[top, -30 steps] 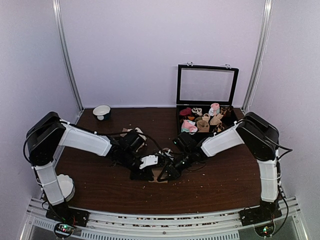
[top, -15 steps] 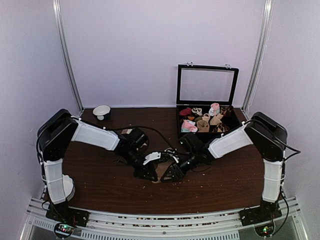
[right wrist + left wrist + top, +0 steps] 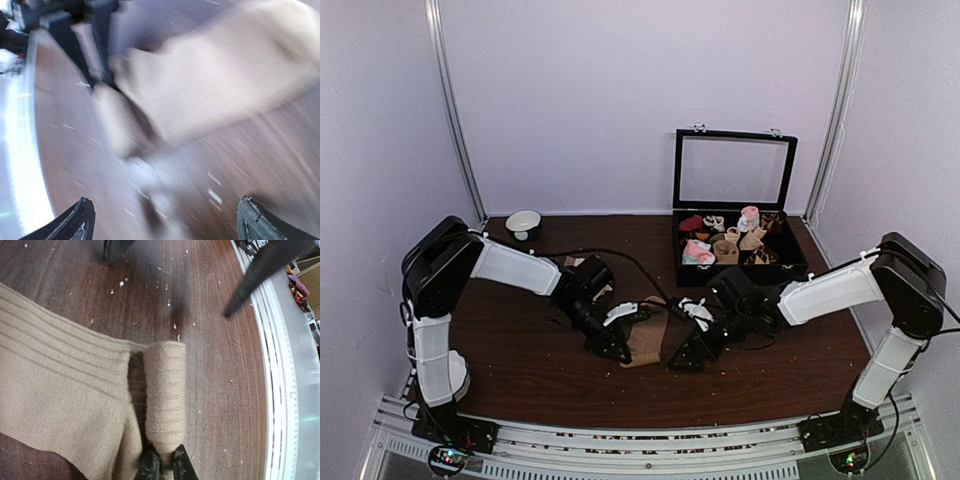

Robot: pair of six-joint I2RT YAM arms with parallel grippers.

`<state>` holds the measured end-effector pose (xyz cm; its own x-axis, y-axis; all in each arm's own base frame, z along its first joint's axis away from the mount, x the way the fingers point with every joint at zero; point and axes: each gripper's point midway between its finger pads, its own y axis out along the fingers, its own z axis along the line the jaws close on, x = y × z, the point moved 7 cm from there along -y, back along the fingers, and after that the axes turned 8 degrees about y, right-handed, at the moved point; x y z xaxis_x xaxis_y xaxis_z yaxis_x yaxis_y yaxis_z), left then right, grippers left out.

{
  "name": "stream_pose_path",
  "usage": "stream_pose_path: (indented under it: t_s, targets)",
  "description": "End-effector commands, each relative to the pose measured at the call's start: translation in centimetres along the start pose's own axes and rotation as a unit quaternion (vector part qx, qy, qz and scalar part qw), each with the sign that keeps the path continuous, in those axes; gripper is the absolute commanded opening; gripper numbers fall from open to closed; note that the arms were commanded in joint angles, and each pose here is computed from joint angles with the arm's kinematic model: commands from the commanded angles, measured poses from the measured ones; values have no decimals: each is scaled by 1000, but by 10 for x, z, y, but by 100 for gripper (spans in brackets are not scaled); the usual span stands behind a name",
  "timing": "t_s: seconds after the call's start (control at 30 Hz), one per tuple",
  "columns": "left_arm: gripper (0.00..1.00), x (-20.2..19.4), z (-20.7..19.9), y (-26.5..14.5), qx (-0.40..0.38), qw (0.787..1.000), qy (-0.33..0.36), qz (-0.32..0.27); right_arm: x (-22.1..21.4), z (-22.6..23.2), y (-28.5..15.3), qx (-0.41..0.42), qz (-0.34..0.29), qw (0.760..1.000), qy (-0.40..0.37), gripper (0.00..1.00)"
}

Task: Roll the socks
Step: Roll the sock at the center of the board.

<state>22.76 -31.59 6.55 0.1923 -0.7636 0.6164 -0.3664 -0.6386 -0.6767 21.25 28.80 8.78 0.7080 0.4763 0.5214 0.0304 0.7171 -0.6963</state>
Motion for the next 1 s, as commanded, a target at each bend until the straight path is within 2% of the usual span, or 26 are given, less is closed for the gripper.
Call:
stream_pose_path:
  t_s: [0.0,0.1,0.2,0.3,0.4,0.5,0.6,0.73,0.8,0.87,0.9,0.93,0.97]
  targets:
    - [0,-36,-4,8,-31,992,-98,76,-24,-25,-33,-194,-20,981,-15,100]
    - [0,-33,-5,6,-34,990,-109,81,-5,-9,-80,-270,-174,945,-54,100]
    - [0,-32,-5,4,-34,987,-126,90,8,10,-111,-238,-288,926,-59,100]
    - [0,-28,-5,4,-57,983,-153,88,4,6,-117,-215,-362,907,-3,100]
    - [0,-27,-3,4,-85,976,-188,76,0,7,-106,-155,-382,911,20,100]
    - [0,-32,4,3,-116,966,-227,50,11,8,-87,-134,-334,932,55,100]
    - [0,-41,11,5,-103,965,-232,67,30,9,-73,-128,-309,940,62,100]
    - [0,-41,11,3,-92,967,-228,70,40,7,-105,-188,-370,908,51,100]
    - [0,-41,13,3,-85,968,-225,71,31,18,-124,-110,-438,891,44,100]
    - [0,-41,14,3,-83,968,-224,73,20,15,-140,-53,-506,855,104,100]
    - [0,-41,14,3,-83,968,-224,73,21,9,-138,-52,-506,849,139,100]
    - [0,-40,15,3,-83,968,-224,72,28,12,-129,-44,-468,872,136,100]
    - [0,-40,15,4,-83,968,-225,72,36,18,-118,-68,-424,900,81,100]
